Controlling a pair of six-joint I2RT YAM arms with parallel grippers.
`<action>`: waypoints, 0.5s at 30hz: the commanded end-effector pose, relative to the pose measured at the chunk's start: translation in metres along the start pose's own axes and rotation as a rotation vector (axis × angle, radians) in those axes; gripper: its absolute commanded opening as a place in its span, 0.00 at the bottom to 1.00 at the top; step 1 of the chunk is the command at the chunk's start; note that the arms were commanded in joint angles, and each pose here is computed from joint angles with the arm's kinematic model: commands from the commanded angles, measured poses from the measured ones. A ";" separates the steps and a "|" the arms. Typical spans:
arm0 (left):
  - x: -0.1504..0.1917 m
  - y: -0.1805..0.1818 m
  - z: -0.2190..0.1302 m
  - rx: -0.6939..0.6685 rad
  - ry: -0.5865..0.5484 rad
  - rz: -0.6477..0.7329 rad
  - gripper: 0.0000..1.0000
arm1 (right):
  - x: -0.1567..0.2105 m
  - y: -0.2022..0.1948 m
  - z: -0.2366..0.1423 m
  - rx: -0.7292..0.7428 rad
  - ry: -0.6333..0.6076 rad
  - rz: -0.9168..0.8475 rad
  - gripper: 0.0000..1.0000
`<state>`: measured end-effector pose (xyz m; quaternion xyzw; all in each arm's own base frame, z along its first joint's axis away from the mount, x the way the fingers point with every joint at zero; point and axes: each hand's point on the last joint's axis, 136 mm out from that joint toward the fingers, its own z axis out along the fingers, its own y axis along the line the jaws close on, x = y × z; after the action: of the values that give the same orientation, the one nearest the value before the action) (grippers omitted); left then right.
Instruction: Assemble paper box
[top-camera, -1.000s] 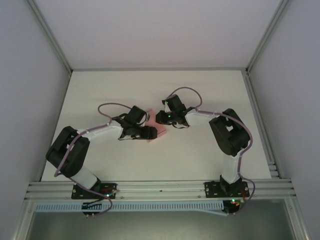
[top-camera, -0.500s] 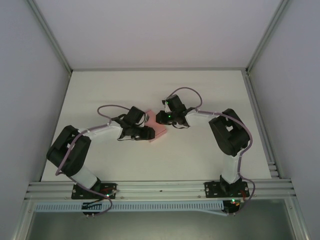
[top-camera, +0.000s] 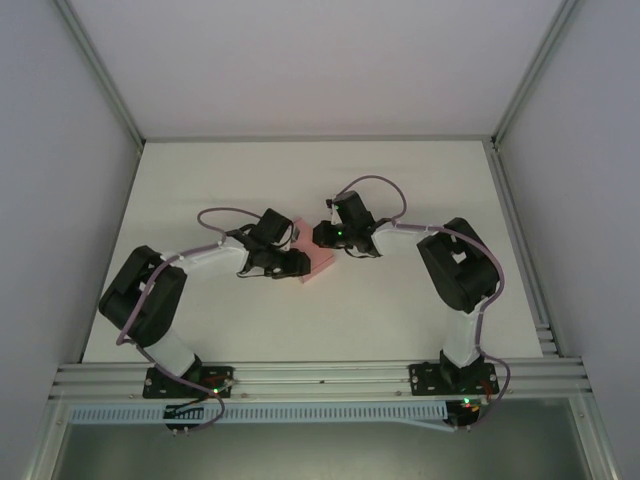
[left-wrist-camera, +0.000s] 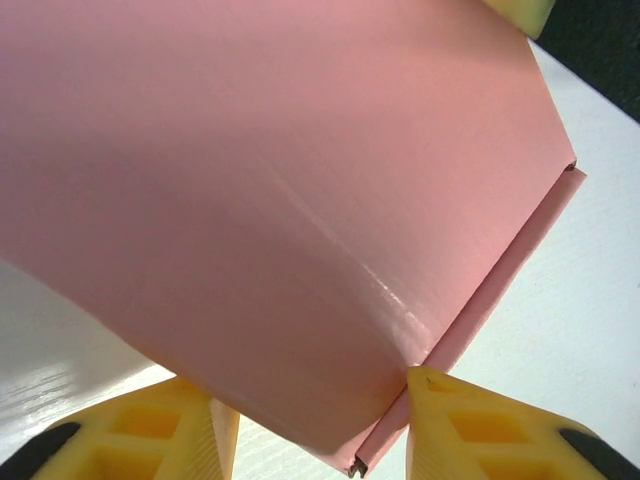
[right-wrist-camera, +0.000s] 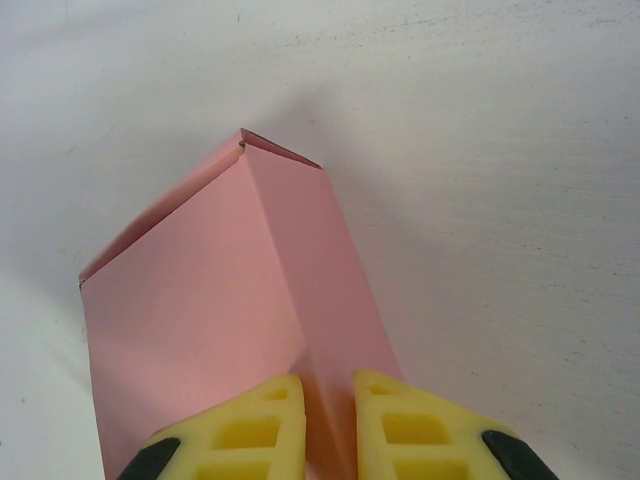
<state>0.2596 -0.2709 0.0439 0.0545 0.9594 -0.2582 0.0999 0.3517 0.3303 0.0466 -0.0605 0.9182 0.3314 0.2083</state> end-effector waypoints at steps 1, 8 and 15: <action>-0.007 0.014 0.020 -0.060 -0.049 0.064 0.22 | 0.122 -0.060 0.009 0.221 0.382 0.125 0.15; -0.019 0.008 -0.018 -0.105 -0.136 0.109 0.61 | 0.053 -0.044 -0.009 0.219 0.246 0.090 0.20; -0.017 0.008 -0.045 -0.119 -0.179 0.126 0.82 | -0.008 -0.008 -0.027 0.179 0.140 0.012 0.31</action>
<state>0.2726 -0.2564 0.0753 0.0824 0.9530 -0.2224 0.1886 0.3513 0.3176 0.0597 -0.0545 0.9468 0.2758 0.1568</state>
